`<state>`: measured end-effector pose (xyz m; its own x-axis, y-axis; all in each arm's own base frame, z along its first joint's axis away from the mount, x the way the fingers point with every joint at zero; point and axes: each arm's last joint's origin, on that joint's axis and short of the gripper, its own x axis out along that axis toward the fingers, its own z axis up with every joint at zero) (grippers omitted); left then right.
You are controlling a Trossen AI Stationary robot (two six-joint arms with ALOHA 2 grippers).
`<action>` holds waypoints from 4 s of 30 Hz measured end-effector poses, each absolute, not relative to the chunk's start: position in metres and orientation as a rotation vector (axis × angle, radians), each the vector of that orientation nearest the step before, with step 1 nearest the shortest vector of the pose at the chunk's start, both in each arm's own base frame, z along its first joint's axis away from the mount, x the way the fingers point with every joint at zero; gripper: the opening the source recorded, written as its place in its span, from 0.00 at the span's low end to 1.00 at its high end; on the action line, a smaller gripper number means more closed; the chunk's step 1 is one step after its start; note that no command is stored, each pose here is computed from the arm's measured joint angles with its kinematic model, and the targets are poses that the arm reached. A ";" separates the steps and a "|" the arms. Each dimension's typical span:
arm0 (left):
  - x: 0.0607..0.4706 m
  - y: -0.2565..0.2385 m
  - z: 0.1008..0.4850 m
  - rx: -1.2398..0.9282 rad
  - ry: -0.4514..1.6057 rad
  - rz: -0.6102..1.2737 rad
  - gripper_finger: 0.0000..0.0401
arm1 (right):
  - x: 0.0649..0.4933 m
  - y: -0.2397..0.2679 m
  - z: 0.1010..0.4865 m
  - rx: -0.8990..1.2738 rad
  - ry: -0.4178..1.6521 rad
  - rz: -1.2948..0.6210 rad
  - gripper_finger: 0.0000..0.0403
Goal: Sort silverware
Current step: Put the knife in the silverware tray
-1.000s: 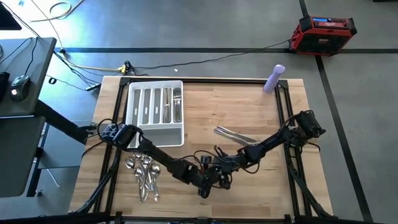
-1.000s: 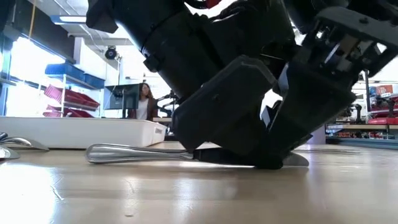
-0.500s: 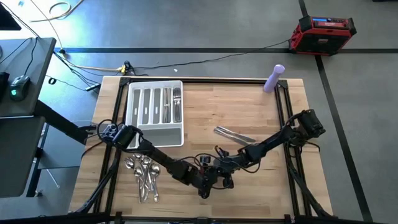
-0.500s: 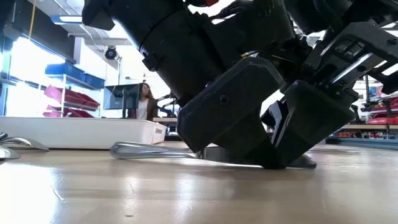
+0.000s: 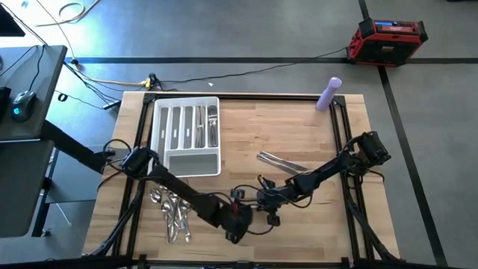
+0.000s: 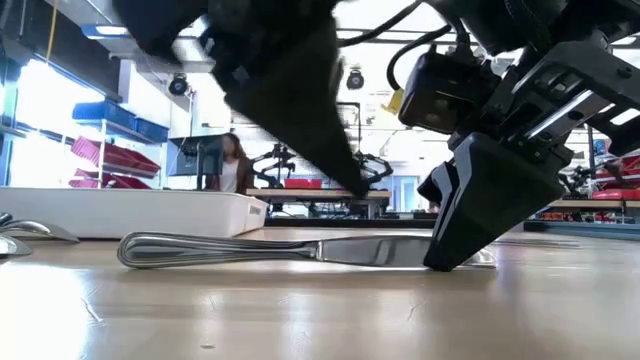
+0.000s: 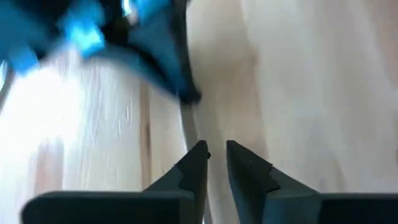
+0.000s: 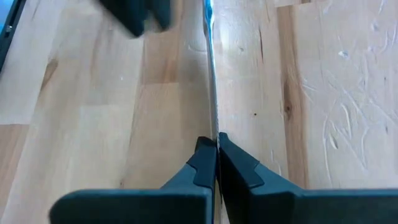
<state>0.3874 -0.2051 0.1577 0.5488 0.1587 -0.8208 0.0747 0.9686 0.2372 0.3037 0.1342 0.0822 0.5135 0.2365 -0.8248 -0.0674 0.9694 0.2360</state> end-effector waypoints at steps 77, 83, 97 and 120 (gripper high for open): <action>0.253 0.067 0.141 -0.497 0.554 1.320 0.00 | 0.184 0.156 0.212 -0.248 0.585 -0.523 0.36; 0.252 0.066 0.121 -0.566 0.582 1.370 0.03 | 0.185 0.157 0.212 -0.242 0.583 -0.516 0.36; 0.245 0.063 0.188 -0.479 0.582 1.260 0.32 | 0.186 0.157 0.211 -0.196 0.650 -0.475 0.36; 0.258 -0.087 0.288 -0.068 0.227 0.599 0.17 | 0.207 0.060 0.125 0.217 0.871 -0.591 0.01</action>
<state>0.2575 -0.0875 0.2883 0.8016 0.5512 -0.2315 -0.5663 0.8242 0.0019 0.2075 0.0595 0.1246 0.4978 -0.3977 -0.7708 0.5693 0.8202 -0.0555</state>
